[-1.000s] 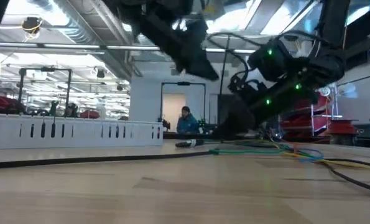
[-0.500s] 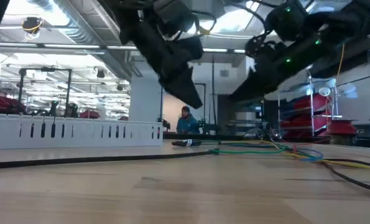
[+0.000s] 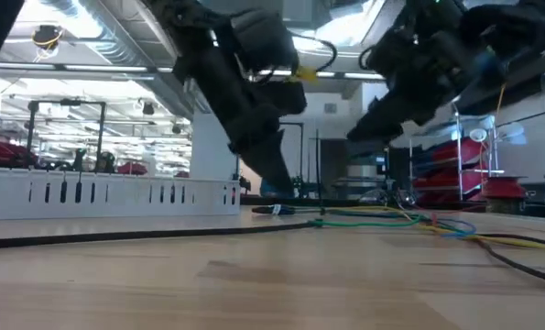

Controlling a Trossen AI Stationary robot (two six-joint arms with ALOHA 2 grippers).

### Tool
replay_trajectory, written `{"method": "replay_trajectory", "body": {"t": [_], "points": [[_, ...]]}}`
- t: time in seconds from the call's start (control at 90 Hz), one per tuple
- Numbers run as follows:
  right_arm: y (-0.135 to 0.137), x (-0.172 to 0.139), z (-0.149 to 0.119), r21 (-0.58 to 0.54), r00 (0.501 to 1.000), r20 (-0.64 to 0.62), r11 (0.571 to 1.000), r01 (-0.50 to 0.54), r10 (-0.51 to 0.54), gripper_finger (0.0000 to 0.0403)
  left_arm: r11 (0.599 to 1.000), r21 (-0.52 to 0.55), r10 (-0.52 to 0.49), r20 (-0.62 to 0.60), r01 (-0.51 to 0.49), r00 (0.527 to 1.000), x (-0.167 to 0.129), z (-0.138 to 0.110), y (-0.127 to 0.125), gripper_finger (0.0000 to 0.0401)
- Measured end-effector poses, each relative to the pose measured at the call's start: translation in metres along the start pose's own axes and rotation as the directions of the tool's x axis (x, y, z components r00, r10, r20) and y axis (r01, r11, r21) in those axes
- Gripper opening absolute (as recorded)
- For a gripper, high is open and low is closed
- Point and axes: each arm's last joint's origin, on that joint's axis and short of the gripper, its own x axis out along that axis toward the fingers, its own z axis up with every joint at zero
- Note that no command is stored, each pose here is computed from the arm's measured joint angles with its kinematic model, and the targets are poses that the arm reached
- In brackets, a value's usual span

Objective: Ziptie cables
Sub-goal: Wrap the black zip tie on the colored cables

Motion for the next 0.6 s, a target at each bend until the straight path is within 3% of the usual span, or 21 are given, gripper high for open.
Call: {"method": "replay_trajectory", "body": {"t": [0.156,0.433,0.6], "points": [[0.008,0.009,-0.008,-0.076,0.998,-0.035,0.996,0.039,-0.042,0.017,0.999,-0.027,-0.038,-0.025,0.037,0.999,-0.012,-0.001,-0.024,0.0136],[0.009,0.014,-0.012,-0.089,0.991,-0.044,0.989,0.119,-0.123,0.017,0.992,-0.021,-0.124,0.018,0.124,0.992,-0.016,-0.002,-0.076,0.0136],[0.018,0.016,-0.011,-0.104,0.99,-0.029,0.985,0.134,-0.138,0.017,0.999,-0.036,-0.035,0.025,0.036,0.999,-0.016,-0.01,-0.101,0.0136]]}}
